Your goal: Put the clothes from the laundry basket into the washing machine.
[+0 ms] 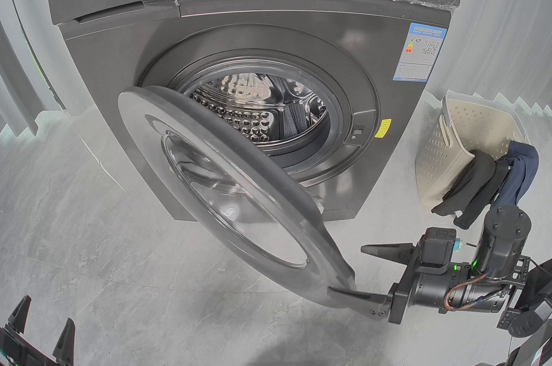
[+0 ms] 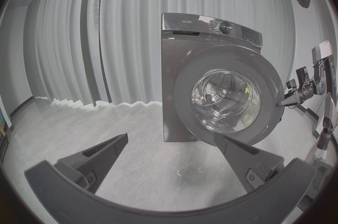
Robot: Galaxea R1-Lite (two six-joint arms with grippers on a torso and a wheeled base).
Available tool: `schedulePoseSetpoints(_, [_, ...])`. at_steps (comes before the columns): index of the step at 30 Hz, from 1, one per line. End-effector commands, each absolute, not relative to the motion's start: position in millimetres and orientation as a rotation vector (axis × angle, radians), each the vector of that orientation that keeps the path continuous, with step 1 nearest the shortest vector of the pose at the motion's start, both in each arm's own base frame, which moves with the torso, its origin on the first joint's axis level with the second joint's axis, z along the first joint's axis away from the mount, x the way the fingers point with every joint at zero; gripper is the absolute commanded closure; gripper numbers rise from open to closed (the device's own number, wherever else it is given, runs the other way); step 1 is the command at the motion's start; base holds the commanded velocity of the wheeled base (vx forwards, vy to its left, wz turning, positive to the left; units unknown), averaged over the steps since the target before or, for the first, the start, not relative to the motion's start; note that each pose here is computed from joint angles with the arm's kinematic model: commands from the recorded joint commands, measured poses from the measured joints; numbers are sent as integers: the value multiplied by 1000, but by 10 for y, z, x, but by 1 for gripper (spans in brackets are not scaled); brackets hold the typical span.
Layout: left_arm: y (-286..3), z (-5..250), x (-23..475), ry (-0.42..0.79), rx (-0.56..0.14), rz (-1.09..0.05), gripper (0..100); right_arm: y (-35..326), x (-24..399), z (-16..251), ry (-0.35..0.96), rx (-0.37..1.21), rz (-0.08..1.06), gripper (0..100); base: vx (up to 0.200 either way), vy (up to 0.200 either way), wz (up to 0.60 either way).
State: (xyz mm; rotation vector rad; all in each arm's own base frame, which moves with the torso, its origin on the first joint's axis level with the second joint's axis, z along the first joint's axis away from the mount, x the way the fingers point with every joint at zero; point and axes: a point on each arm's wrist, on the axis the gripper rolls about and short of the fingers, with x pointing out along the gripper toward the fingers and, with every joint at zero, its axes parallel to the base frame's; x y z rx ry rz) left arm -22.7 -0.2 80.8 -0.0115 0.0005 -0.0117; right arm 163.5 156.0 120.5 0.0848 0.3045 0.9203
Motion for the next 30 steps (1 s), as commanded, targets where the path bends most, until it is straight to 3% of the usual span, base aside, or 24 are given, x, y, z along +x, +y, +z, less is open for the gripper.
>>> schedulePoseSetpoints(1, [-2, 759, -229, -1, -12, -12, 0, 1547, 1736, 1208, 295, 87, 886, 0, -200, 0, 0])
schedulePoseSetpoints(10, [-2, 759, -229, -1, -9, -11, 0, 1658, 1814, 1107, 312, 80, 896, 0, -200, 0, 0])
schedulePoseSetpoints(17, [-2, 757, -229, 0, -11, -11, 0, 1731, 1743, 1076, 311, 76, 936, 0, 0, 0, 0])
schedulePoseSetpoints(23, [-2, 759, -229, -1, -11, -11, 0, 1587, 1618, 1072, 322, 71, 927, 0, 0, 0, 0])
schedulePoseSetpoints(26, [-2, 759, -229, -1, -9, -11, 0, 1365, 1490, 996, 366, 57, 878, 0, 0, 0, 0])
schedulePoseSetpoints(30, [-2, 759, -229, -1, -9, -11, 0, 1103, 1641, 972, 363, 67, 729, 0, 0, 0, 0])
